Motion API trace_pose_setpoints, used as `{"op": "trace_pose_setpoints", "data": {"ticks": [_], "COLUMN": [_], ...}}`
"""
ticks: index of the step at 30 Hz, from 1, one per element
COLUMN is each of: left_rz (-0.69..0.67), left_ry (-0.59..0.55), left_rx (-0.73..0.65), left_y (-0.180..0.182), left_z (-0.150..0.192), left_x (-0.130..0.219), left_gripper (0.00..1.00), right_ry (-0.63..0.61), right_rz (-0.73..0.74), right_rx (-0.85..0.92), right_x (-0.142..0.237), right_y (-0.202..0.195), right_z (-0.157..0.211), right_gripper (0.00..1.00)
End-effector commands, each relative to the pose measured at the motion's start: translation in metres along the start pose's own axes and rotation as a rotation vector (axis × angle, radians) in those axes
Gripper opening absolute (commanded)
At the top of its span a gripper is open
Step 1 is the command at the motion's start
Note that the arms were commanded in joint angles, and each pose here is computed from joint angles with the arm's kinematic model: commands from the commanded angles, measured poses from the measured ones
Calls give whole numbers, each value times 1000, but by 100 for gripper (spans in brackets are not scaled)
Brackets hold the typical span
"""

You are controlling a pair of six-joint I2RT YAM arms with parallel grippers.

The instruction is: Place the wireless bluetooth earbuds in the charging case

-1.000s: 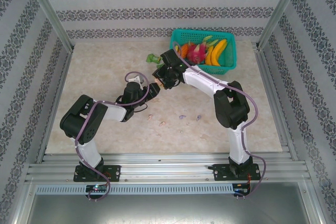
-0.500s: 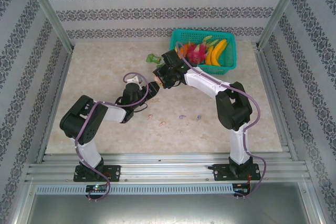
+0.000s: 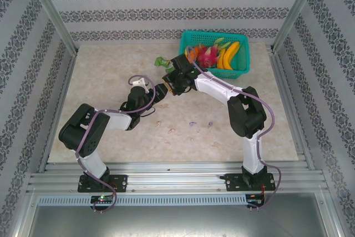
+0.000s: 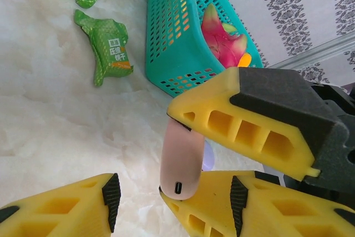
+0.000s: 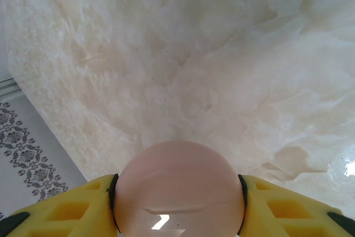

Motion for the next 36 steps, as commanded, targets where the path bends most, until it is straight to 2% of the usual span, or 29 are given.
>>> {"op": "trace_pose_setpoints", "data": {"ticks": [1, 16, 20, 30, 36], "left_rz": [33, 42, 39, 33, 35], "left_ry": [-7, 3, 1, -1, -1], "left_rx": [-23, -22, -23, -24, -23], "left_y": [-9, -10, -10, -10, -11], "left_z": [0, -1, -2, -3, -5], "left_x": [-9, -29, -31, -33, -33], "left_gripper": [56, 52, 47, 28, 20], "right_ry": [13, 40, 39, 35, 37], "right_rz": [-14, -20, -19, -10, -16], "right_rx": [2, 21, 20, 20, 20], "right_x": [9, 10, 11, 10, 10], "right_y": [3, 3, 2, -3, -2], "right_z": [6, 18, 17, 16, 16], "right_gripper": [47, 47, 47, 47, 47]}}
Point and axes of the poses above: each hand's point on the last joint's axis, 136 mm out from that joint toward the fingers, its own x axis back along the fingers, its own y axis along the line the jaws close on, z = x × y, the point moved 1 cm from there along x, back along the fingers, and after that the axes turned 14 degrees about -x, right-handed, at the moved point
